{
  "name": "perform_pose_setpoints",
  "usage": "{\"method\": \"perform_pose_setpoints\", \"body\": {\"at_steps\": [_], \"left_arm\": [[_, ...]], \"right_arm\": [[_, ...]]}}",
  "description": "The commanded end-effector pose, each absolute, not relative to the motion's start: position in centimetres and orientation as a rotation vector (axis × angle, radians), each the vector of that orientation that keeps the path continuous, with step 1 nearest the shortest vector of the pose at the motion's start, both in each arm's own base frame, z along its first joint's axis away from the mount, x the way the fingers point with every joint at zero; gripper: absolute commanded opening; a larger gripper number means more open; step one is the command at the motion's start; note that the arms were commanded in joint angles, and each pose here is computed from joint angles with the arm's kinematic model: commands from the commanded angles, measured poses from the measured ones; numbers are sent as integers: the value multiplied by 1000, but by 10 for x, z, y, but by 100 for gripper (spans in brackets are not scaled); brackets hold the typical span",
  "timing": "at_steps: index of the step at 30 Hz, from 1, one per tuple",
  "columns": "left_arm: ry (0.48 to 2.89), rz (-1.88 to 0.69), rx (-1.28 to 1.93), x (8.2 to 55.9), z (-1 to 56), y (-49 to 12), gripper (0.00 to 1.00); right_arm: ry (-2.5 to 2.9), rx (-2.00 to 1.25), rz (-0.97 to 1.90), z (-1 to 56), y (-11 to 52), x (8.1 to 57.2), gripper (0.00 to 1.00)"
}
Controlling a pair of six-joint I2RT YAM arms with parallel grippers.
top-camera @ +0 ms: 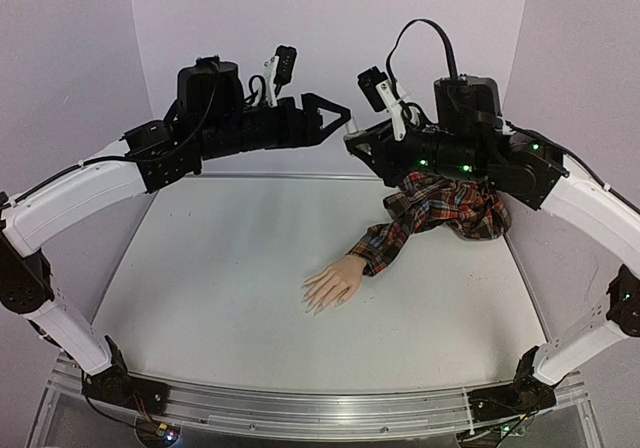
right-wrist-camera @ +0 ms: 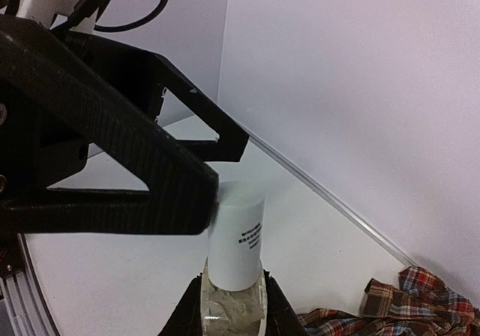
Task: Paint the nails
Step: Screw the nail polish bottle cap onto the nail polish bottle.
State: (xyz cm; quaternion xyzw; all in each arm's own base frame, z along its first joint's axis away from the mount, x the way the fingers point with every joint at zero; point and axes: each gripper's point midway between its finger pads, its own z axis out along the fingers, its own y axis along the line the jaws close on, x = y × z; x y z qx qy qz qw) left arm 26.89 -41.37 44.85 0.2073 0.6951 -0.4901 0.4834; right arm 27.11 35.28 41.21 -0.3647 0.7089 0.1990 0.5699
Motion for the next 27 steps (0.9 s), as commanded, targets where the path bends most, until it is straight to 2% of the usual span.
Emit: {"method": "perform_pose_setpoints", "body": {"at_steps": [1,6,11,27], "left_arm": [[1587,-1270,511,265,485,-417,81],[1581,-1277,518,266,487,-421,80],[1590,-1292,527,266,485,-426,72],[1607,-1337,561,262,481,-436,30]], "right_arm": [[1621,-832,454,431,354,273,0],[1625,-837,446,429,354,273,0],[1625,-831,442,430,353,274,0],[1634,-821,409,431,353,278,0]]}}
